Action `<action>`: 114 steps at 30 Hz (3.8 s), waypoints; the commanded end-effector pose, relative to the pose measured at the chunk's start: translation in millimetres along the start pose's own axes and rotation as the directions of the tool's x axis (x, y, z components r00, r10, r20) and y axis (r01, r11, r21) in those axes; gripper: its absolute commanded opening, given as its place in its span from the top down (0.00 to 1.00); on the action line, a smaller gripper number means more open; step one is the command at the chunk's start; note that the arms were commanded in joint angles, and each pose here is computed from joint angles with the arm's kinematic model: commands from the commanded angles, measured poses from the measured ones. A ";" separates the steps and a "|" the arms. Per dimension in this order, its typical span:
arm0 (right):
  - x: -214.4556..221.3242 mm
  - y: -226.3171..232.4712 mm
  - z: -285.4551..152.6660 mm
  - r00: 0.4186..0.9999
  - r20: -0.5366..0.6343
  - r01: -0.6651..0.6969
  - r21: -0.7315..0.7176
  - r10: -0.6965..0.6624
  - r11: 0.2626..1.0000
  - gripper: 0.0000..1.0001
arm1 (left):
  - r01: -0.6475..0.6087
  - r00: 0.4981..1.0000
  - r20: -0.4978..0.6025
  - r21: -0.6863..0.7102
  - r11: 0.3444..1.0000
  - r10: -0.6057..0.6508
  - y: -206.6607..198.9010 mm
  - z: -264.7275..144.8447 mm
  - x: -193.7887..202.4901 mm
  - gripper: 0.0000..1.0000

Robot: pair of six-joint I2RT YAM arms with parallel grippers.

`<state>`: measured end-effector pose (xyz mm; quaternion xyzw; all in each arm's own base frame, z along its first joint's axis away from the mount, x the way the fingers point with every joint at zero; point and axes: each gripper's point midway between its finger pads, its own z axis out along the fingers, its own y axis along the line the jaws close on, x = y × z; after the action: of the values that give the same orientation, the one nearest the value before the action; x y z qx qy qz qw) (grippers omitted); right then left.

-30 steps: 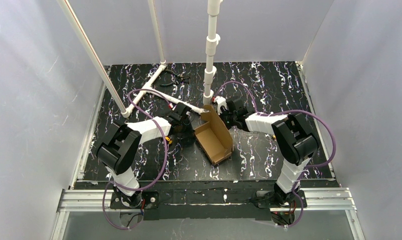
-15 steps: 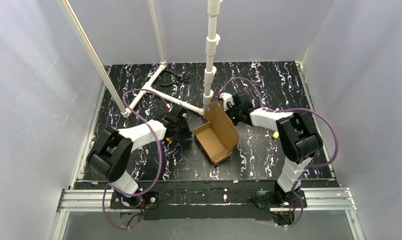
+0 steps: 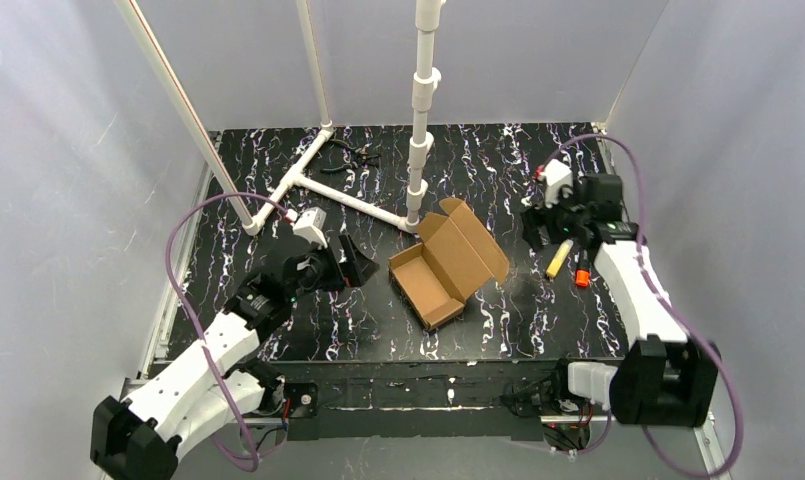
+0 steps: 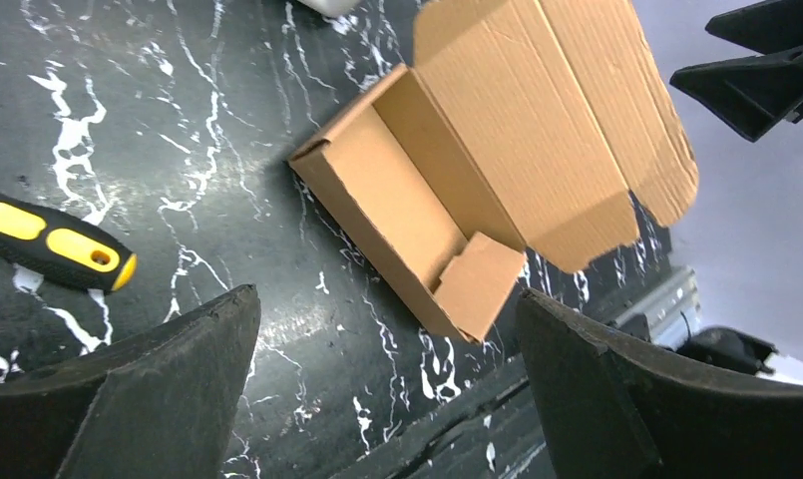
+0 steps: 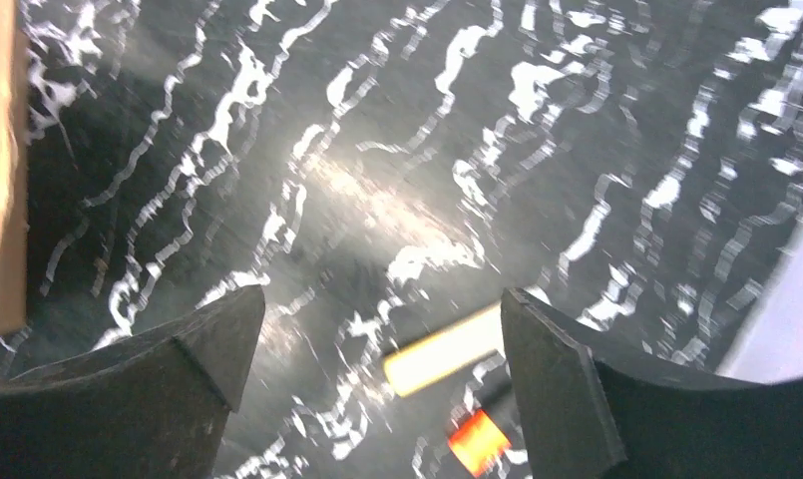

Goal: Fold the paper box

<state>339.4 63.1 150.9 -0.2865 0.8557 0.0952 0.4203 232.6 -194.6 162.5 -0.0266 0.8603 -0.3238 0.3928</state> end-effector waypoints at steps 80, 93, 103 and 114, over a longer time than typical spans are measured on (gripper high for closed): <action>-100.1 158.1 -77.2 0.936 0.316 0.337 -0.687 -0.153 0.643 0.99 | 0.103 0.994 -0.022 -0.072 0.992 -0.105 41.9 -31.2 49.4 0.02; -44.6 214.6 46.7 0.948 -0.044 0.237 -0.568 -0.316 0.788 0.85 | 0.186 0.983 0.022 -0.100 0.977 -0.185 48.5 -37.8 49.8 0.02; -34.9 219.6 44.3 0.946 -0.056 0.231 -0.578 -0.321 0.782 0.24 | 0.163 0.986 0.051 -0.178 0.970 -0.157 59.6 -42.1 41.5 0.02; -51.8 195.7 -24.8 0.952 0.169 0.297 -0.701 -0.254 0.649 0.15 | 0.046 0.999 0.020 -0.257 0.965 -0.042 60.4 -52.6 23.9 0.02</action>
<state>239.2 256.6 140.0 -0.5565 0.7342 0.3099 0.2349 189.0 -135.5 125.2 -0.1248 0.8873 -0.2491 0.3675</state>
